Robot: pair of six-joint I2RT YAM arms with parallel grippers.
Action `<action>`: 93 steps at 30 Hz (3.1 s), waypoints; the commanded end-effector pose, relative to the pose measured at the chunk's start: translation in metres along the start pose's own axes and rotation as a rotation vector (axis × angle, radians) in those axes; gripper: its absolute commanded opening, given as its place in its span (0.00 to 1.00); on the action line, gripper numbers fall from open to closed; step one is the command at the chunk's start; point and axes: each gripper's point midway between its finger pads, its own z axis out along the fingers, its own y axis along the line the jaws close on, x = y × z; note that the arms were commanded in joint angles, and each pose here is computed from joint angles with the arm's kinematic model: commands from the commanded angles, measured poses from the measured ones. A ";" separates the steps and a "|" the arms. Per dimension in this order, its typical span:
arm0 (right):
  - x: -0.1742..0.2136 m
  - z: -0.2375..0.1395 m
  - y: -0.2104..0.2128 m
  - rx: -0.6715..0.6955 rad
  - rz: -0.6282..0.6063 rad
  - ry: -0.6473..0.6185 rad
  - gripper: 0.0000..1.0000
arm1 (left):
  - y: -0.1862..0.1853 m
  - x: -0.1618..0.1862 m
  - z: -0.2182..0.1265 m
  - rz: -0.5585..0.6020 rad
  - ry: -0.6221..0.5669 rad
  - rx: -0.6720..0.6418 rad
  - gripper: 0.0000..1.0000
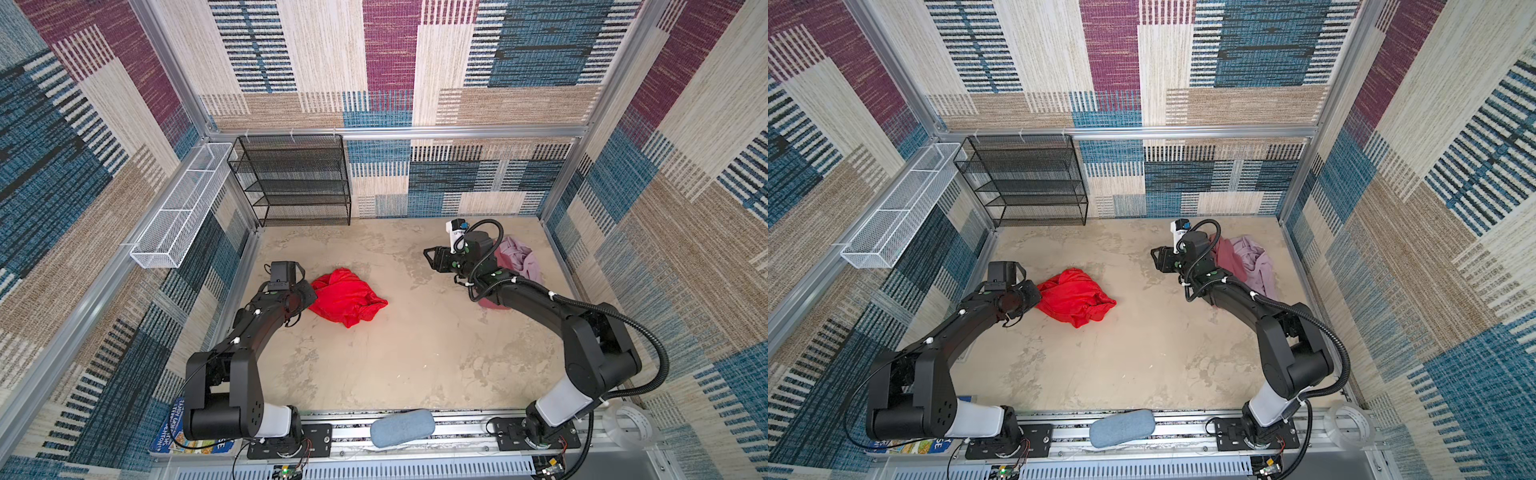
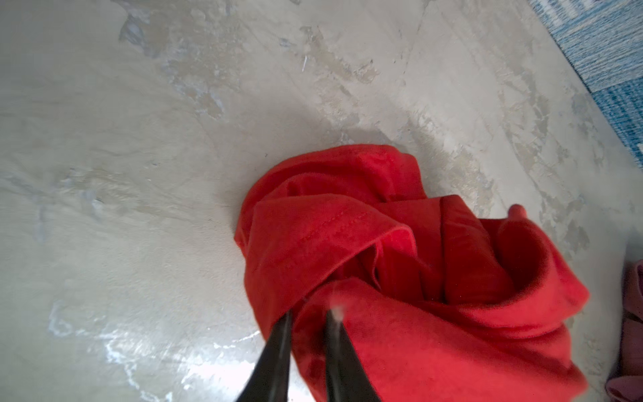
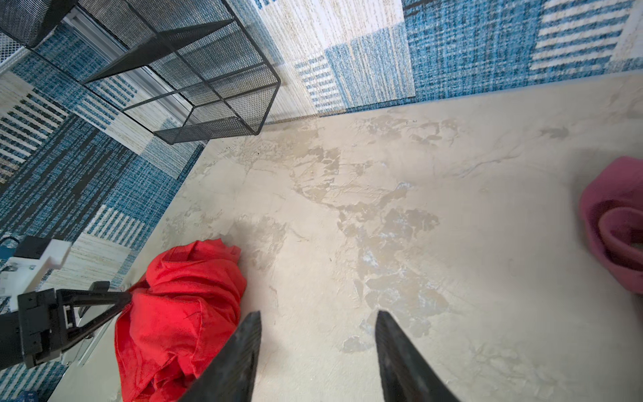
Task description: Pick out a specific cloth from the pile
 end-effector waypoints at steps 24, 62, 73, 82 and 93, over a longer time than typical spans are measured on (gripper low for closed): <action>-0.005 -0.024 0.005 -0.006 0.004 -0.060 0.56 | -0.112 0.068 0.000 0.329 0.092 0.155 0.24; -0.024 -0.019 0.005 0.037 0.011 -0.062 0.56 | -0.029 -0.030 0.086 0.077 0.015 -0.002 0.21; -0.030 -0.016 0.001 0.070 0.000 -0.064 0.57 | -0.023 -0.093 0.094 0.050 -0.055 0.018 0.22; -0.057 -0.045 -0.011 0.186 -0.133 -0.183 1.00 | -0.074 -0.083 0.010 0.178 -0.180 0.174 0.75; -0.031 -0.148 -0.164 0.750 -0.195 -0.425 1.00 | -0.022 -0.059 -0.032 0.432 -0.446 -0.084 0.89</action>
